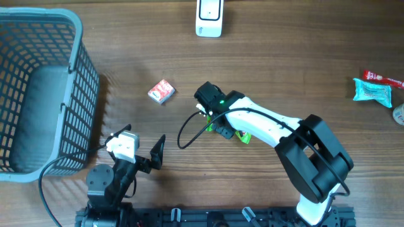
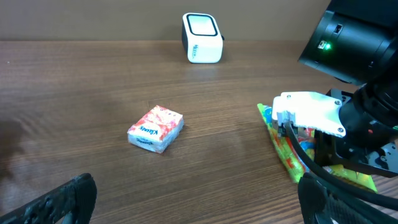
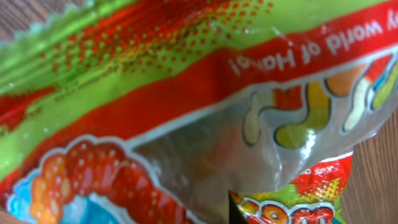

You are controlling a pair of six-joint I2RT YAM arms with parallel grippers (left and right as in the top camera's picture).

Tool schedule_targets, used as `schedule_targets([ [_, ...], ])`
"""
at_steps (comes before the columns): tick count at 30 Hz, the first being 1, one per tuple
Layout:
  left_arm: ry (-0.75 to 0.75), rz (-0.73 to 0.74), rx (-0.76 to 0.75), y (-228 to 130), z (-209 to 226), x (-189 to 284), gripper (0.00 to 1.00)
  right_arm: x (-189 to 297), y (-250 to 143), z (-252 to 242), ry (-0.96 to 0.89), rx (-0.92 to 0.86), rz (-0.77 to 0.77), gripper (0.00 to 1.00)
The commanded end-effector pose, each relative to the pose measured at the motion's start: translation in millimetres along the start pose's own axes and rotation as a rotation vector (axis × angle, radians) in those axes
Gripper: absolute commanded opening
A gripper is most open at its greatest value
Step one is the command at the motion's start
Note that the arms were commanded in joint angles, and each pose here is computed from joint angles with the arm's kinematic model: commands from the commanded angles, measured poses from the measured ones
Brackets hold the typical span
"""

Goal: Scan the item barcode
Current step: 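Lift the Haribo bag with the right gripper toward the scanner, then hold the Haribo bag in front of the scanner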

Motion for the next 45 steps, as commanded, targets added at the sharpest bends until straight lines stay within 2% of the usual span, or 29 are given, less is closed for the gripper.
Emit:
schedule_targets([
  [1,-0.017,0.002,0.007,-1,-2,0,1.0,-50,-21,59,0.382,-0.094,0.113,0.04],
  [3,-0.017,0.002,0.007,-1,-2,0,1.0,-12,3,66,0.587,-0.154,0.019,0.04],
  [5,-0.017,0.002,0.007,-1,-2,0,1.0,65,33,65,0.862,-0.179,-0.139,0.04],
  [6,-0.017,0.002,0.007,-1,-2,0,1.0,90,38,59,0.901,-0.155,-0.197,0.04],
  [8,-0.017,0.002,0.007,-1,-2,0,1.0,149,47,55,0.99,0.074,-0.509,0.04],
  [10,-0.017,0.002,0.007,-1,-2,0,1.0,174,43,51,1.023,0.181,-0.684,0.04],
  [12,-0.017,0.002,0.007,-1,-2,0,1.0,200,44,40,1.1,0.285,-0.988,0.04],
  [14,-0.017,0.002,0.007,-1,-2,0,1.0,216,42,23,1.086,0.348,-1.246,0.04],
  [21,-0.017,0.002,0.007,-1,-2,0,1.0,229,20,-39,0.779,0.428,-1.735,0.04],
  [29,-0.017,0.002,0.007,-1,-2,0,1.0,227,21,-43,0.341,0.752,-1.91,0.05],
  [34,-0.017,0.002,0.007,-1,-2,0,1.0,227,19,-45,0.352,0.728,-1.911,0.04],
  [38,-0.017,0.002,0.007,-1,-2,0,1.0,227,19,-45,0.457,0.653,-1.874,0.04],
  [40,-0.017,0.002,0.007,-1,-2,0,1.0,226,22,-48,0.598,0.552,-1.817,0.04],
  [43,-0.017,0.002,0.007,-1,-2,0,1.0,214,35,-55,0.962,0.246,-1.536,0.04],
  [45,-0.017,0.002,0.007,-1,-2,0,1.0,193,50,-59,1.043,0.033,-1.269,0.04],
])
Point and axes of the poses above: each gripper's point midway between its finger pads, its own x axis back along the fingers, its own z axis along the line the jaws close on, y = z × x, the point moved 5 cm from there along x, back along the fingers, and after that the axes turned 14 degrees about x, right-handed, at the moved point
